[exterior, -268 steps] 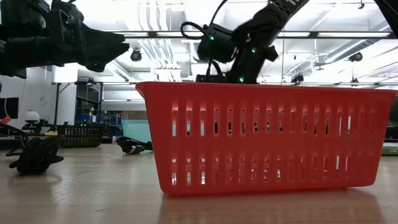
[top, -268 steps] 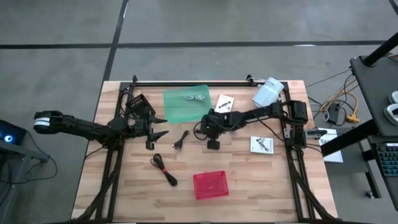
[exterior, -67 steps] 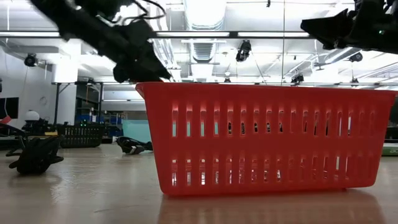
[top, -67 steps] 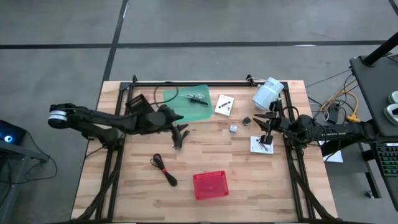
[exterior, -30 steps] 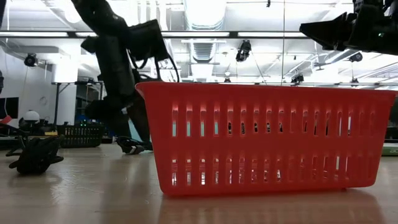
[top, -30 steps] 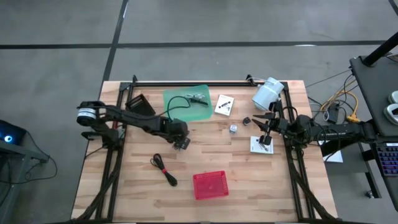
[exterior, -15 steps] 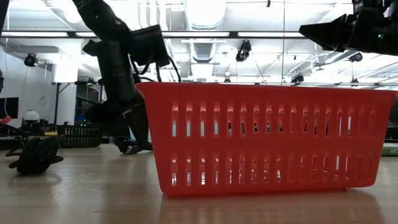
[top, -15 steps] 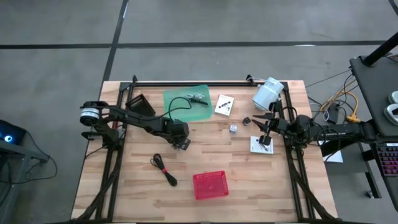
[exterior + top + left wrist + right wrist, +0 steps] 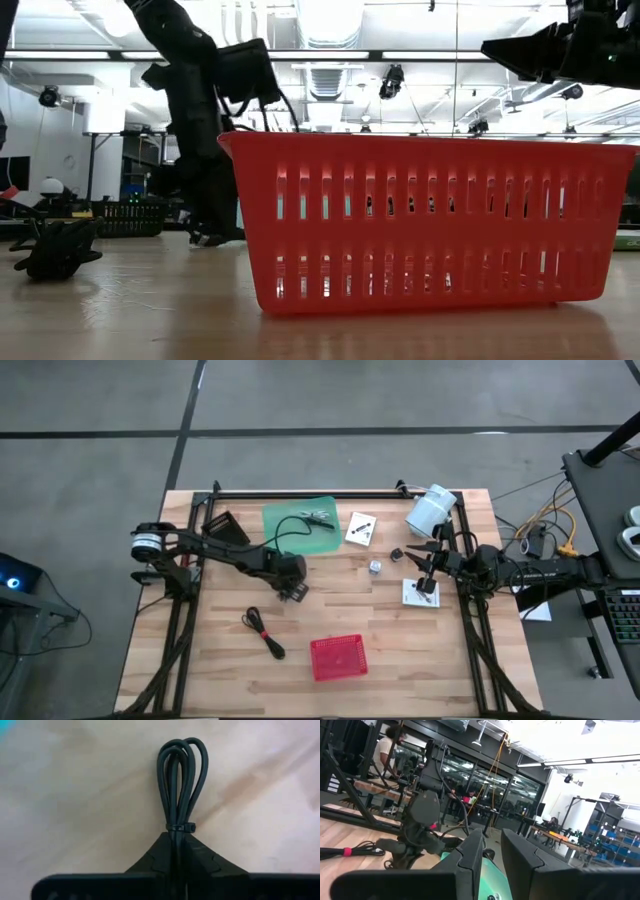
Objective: Pick and place items into bin
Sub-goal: Put the top black charger cable into the green bin, then put the black charger cable into the green bin
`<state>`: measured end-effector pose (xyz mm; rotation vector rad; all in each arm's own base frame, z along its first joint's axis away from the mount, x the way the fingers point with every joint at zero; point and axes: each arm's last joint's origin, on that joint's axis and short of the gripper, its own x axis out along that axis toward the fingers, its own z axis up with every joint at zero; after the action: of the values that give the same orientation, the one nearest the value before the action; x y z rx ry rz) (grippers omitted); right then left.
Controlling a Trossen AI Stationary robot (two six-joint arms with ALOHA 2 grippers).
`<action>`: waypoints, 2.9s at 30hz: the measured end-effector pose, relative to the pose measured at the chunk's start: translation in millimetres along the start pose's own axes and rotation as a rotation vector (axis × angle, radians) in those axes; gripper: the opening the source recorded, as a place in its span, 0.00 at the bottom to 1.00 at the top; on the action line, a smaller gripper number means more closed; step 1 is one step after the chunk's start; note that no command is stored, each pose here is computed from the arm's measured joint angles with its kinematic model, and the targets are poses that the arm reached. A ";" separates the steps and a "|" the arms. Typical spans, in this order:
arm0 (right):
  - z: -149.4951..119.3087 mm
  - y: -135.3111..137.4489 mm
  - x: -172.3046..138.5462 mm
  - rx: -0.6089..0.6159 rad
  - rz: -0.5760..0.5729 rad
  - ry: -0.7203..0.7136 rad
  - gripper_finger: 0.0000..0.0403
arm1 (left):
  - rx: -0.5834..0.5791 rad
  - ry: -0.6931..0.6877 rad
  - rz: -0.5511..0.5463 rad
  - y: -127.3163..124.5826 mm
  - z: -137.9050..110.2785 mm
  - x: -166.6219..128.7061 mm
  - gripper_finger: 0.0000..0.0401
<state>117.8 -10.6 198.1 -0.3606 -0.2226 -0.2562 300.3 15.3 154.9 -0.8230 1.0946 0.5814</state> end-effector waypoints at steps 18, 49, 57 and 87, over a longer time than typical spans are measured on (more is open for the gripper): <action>-0.8 0.3 0.0 -0.003 0.003 0.008 0.15 | 0.668 -0.461 -0.202 -65.4 69.3 -72.0 0.04; -1.8 0.7 0.0 -0.029 0.007 0.018 0.15 | 0.677 -0.382 0.271 74.2 146.8 -67.7 0.04; -2.4 0.9 0.0 -0.036 0.010 0.025 0.15 | 0.699 -0.334 0.412 96.7 144.1 -59.3 0.04; -3.2 1.2 -0.1 -0.058 0.014 0.033 0.15 | 0.769 -0.380 0.464 102.1 147.5 -56.5 0.41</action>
<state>118.6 -10.7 194.7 -0.4151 -0.1809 -0.2550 280.8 193.8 211.1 0.2134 1.0372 0.6008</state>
